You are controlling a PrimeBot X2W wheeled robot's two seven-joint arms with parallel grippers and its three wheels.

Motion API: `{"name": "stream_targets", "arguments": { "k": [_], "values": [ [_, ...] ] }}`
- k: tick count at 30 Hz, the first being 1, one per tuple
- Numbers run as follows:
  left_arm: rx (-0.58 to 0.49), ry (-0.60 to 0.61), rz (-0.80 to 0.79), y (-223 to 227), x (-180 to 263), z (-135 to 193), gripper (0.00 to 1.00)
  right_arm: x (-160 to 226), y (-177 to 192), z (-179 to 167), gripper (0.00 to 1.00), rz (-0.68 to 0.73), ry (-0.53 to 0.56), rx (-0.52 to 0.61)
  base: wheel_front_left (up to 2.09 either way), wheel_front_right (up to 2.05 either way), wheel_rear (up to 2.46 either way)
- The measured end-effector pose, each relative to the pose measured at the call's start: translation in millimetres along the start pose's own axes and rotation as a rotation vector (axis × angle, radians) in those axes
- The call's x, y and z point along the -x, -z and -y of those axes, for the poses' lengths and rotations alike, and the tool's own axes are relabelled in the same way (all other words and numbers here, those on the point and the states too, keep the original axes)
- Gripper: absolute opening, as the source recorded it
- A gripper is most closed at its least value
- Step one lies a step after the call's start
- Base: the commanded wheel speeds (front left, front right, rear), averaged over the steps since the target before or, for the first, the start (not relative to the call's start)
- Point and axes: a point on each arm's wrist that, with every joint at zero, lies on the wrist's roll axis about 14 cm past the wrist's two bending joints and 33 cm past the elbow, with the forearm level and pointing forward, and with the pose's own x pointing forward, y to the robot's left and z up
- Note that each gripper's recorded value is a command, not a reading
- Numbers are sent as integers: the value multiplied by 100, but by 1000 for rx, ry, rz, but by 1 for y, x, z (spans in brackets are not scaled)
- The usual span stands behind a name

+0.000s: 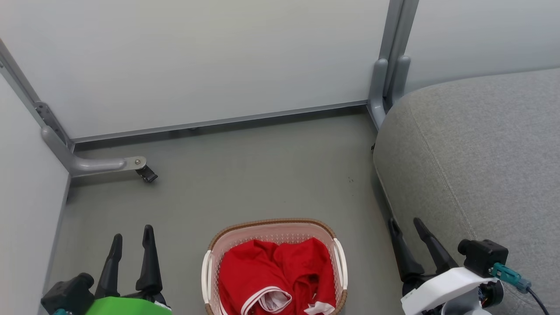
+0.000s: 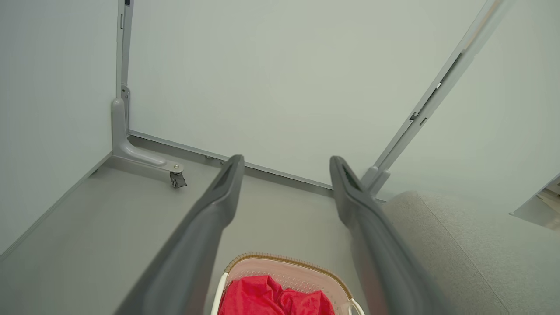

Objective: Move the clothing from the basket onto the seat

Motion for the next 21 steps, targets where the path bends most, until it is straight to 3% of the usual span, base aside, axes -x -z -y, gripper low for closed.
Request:
{"name": "stream_targets", "arguments": {
  "k": [21],
  "values": [
    [-162,13,8,3,9,2,100,8,4,-10,100,7,-44,175,0,0,0]
  ]
}}
